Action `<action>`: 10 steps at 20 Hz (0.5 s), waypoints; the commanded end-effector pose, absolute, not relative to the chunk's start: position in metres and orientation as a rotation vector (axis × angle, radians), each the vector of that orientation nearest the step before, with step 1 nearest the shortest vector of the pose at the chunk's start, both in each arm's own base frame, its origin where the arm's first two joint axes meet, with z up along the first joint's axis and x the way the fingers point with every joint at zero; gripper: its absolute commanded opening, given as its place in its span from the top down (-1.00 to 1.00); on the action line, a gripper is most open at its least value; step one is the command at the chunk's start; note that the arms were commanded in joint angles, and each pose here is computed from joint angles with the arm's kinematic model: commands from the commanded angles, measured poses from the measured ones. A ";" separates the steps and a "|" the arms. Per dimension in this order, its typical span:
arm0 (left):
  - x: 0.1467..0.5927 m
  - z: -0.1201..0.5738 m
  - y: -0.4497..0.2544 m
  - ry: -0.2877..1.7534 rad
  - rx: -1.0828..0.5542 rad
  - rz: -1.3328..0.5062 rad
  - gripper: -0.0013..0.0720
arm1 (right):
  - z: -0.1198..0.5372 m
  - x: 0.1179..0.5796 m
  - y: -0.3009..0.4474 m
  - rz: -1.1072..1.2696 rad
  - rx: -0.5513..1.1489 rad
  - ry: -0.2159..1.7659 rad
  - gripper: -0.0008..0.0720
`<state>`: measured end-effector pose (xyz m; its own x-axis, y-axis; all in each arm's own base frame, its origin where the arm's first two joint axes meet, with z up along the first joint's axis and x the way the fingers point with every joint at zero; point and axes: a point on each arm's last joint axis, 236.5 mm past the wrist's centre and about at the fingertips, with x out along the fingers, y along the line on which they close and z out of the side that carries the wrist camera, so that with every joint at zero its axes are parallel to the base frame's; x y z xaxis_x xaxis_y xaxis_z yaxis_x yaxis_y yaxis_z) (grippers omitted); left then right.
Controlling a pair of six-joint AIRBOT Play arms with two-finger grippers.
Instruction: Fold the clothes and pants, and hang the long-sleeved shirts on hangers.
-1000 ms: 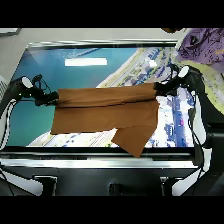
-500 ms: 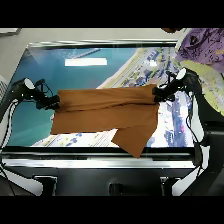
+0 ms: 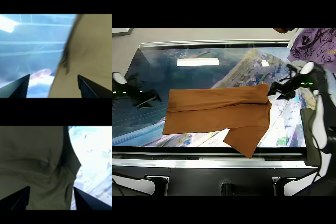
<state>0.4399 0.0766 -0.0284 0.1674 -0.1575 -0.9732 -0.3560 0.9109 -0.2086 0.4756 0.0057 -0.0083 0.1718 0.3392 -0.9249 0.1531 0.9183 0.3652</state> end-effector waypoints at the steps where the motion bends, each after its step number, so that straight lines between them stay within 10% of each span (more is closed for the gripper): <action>1: 0.391 -0.017 0.102 1.413 -0.499 0.211 -0.93 | 0.005 0.432 -0.016 0.192 0.544 1.416 -0.71; 10: 0.290 -0.055 0.080 1.460 -0.591 0.295 -0.86 | -0.064 0.281 0.084 0.329 0.897 1.581 -0.64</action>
